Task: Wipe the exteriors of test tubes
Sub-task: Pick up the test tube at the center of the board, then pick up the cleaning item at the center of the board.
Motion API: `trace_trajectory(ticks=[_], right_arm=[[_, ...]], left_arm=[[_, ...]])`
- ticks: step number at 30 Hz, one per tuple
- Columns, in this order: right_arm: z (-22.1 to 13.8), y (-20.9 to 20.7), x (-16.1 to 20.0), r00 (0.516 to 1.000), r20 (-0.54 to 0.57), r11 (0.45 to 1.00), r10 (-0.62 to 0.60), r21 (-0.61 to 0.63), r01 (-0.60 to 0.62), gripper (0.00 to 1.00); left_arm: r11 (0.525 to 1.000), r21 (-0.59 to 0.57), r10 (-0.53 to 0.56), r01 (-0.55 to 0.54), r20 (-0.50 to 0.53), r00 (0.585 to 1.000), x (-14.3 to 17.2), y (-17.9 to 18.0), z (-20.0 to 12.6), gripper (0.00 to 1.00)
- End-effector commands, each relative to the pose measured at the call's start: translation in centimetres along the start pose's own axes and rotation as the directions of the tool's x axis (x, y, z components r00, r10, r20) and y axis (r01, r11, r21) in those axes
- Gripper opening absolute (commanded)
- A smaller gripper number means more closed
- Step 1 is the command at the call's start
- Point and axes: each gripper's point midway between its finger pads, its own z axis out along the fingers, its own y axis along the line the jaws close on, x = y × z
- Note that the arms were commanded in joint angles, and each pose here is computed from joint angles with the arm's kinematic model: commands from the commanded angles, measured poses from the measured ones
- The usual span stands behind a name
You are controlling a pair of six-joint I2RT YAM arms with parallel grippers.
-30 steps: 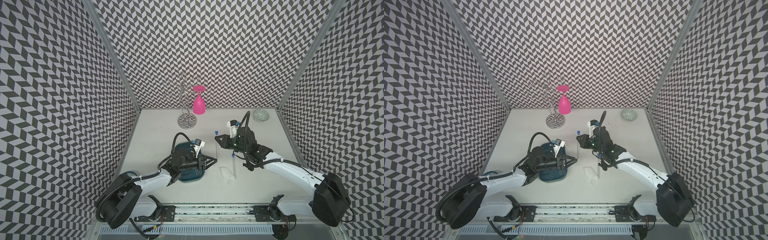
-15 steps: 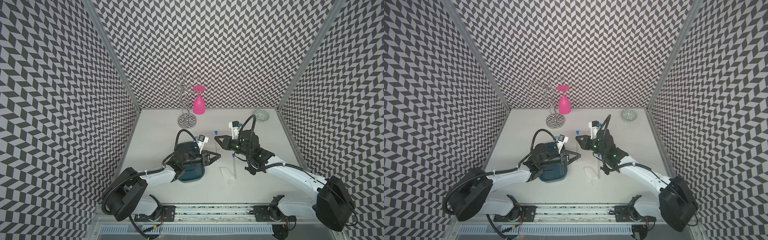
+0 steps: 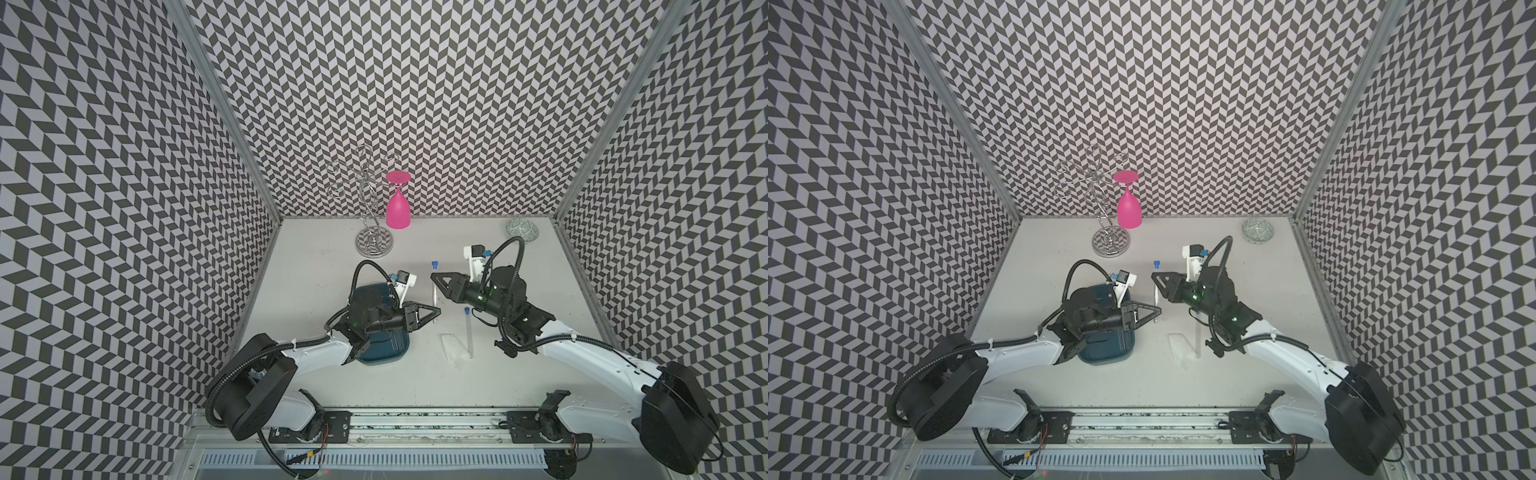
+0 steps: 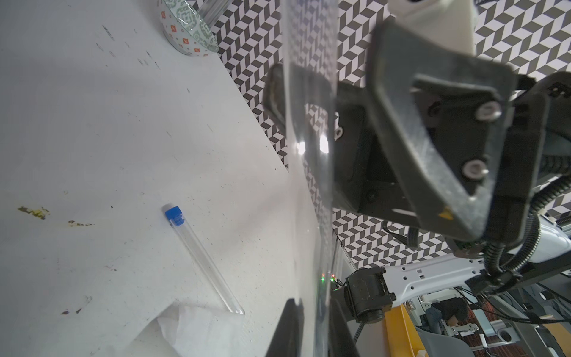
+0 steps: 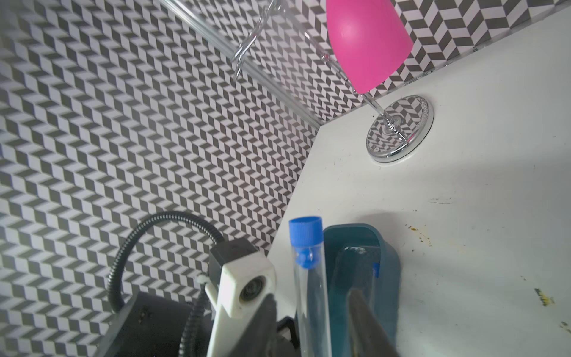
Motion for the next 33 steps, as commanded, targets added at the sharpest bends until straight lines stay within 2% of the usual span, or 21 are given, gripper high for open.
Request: trace_trajectory(ticks=[1,5,7,9,11,14,19,23,29,33], right_arm=[[-1.3,0.8,-1.7,0.997,0.071,0.999,-0.035,0.010,0.034,0.55],[-3.1,-1.7,-2.0,0.990,0.118,0.987,-0.080,0.152,0.062,0.58],[-3.8,-3.1,-1.4,0.988,0.098,0.970,-0.119,0.224,0.094,0.57],[-4.2,-5.3,0.2,0.989,0.012,0.941,-0.146,0.310,0.135,0.55],[-4.2,-7.5,2.7,0.978,-0.121,0.909,-0.168,0.364,0.201,0.53],[-4.4,-10.3,6.9,0.948,-0.299,0.885,-0.113,0.404,0.233,0.49],[-4.7,-12.4,12.4,0.896,-0.441,0.876,-0.056,0.408,0.256,0.45],[-4.6,-12.4,14.5,0.872,-0.485,0.853,-0.059,0.429,0.296,0.46],[-3.9,-12.3,15.5,0.863,-0.501,0.838,-0.064,0.443,0.320,0.48],[-3.3,-13.4,15.6,0.857,-0.511,0.790,-0.071,0.496,0.361,0.46]], left_arm=[[1.000,-0.009,0.019,-0.019,0.029,0.999,-0.3,-0.1,-0.3,0.11],[0.998,-0.049,0.033,-0.032,0.032,0.999,-0.1,0.4,-1.0,0.11],[0.997,-0.072,0.037,-0.035,0.033,0.999,0.0,0.8,-1.5,0.11],[0.994,-0.095,0.048,-0.045,0.037,0.998,0.0,1.1,-2.1,0.11],[0.990,-0.126,0.062,-0.057,0.036,0.997,0.1,1.4,-2.7,0.11],[0.983,-0.167,0.080,-0.073,0.034,0.996,0.3,1.9,-3.5,0.11],[0.978,-0.198,0.079,-0.071,0.037,0.996,0.6,2.4,-4.5,0.11],[0.977,-0.204,0.075,-0.064,0.044,0.996,0.8,2.5,-4.8,0.11],[0.978,-0.200,0.073,-0.066,0.029,0.997,1.0,2.5,-4.7,0.12],[0.977,-0.202,0.075,-0.068,0.031,0.997,1.0,2.5,-4.7,0.12]])
